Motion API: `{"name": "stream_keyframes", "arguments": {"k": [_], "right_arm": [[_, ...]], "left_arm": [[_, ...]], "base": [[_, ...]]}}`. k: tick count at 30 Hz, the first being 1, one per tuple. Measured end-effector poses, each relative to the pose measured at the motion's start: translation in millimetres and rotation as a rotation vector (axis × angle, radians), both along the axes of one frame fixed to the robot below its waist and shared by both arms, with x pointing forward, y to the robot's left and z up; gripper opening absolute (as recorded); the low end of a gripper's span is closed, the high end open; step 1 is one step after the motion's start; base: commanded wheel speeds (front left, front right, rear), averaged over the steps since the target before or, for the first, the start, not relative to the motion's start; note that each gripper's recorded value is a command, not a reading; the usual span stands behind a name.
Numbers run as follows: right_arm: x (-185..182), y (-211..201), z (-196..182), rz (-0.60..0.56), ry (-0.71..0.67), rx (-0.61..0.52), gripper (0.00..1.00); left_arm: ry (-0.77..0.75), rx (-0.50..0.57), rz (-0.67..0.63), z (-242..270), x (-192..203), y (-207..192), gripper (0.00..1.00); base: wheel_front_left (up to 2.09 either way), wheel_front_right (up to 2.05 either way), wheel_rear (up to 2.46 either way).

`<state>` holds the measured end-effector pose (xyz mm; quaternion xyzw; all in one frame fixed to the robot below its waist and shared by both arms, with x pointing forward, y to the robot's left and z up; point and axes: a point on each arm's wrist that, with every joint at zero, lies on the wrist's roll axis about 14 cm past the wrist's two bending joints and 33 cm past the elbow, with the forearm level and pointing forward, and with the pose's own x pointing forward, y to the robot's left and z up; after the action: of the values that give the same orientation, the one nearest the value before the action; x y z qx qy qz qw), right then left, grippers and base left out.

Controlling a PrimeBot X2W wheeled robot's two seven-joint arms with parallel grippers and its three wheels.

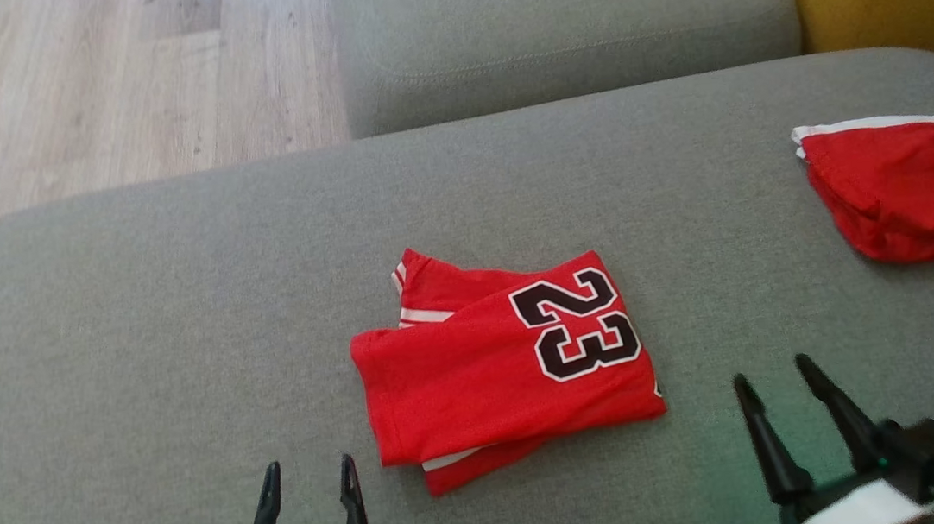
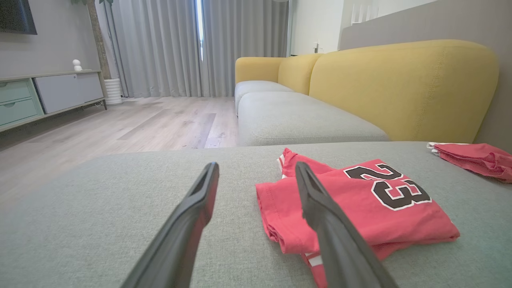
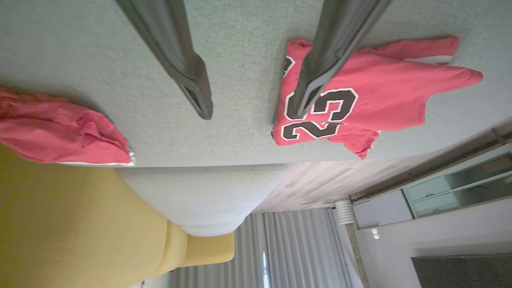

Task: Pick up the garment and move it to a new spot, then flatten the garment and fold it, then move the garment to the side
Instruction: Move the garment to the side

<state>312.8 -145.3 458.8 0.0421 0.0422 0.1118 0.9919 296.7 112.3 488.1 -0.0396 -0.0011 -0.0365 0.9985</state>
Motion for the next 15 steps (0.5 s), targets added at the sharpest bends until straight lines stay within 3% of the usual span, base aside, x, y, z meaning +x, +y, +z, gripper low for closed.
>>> {"name": "stream_keyframes", "arguments": {"k": [7, 15], "right_arm": [[36.8, 33.2, -20.8, 0.132, 0.111, 0.072, 1.00], [80.1, 50.0, -53.7, 0.210, 0.404, 0.187, 1.00]], "left_arm": [[0.015, -0.002, -0.047, -3.6, 14.8, -13.6, 1.00], [0.037, -0.008, -0.070, -10.7, 41.9, -23.5, 1.00]], "base": [[0.00, 0.00, 0.00], [0.00, 0.00, 0.00]]}}
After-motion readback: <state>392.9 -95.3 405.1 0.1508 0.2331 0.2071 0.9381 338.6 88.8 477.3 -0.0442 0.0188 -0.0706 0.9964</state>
